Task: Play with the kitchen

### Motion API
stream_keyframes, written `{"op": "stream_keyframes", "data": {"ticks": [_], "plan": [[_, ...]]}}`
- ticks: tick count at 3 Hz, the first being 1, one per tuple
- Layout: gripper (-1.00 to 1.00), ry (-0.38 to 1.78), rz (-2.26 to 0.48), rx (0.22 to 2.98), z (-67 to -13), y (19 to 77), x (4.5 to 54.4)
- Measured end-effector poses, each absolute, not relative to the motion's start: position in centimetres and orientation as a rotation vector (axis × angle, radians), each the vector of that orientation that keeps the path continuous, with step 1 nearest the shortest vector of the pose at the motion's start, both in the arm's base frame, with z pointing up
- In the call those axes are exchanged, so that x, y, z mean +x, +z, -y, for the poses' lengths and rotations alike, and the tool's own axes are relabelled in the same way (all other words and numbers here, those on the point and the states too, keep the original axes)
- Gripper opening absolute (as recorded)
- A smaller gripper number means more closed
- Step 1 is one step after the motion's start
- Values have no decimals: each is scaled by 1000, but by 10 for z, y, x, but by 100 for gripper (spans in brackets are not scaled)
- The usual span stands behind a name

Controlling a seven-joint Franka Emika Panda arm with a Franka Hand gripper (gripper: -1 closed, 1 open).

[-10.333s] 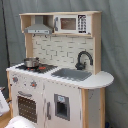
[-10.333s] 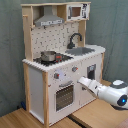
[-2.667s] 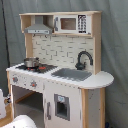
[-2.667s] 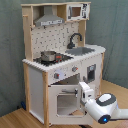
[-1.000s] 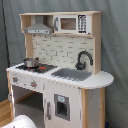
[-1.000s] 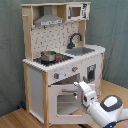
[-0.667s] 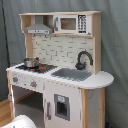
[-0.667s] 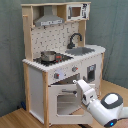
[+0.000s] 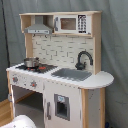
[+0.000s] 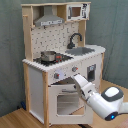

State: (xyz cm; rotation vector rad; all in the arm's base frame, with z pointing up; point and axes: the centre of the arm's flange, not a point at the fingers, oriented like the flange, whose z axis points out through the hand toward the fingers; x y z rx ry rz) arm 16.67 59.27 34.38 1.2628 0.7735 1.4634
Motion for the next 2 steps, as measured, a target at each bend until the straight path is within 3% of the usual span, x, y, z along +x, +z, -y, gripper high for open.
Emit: {"op": "stream_keyframes", "data": {"ticks": [2], "plan": [[100, 1315, -858, 1197, -585, 387, 165]]}}
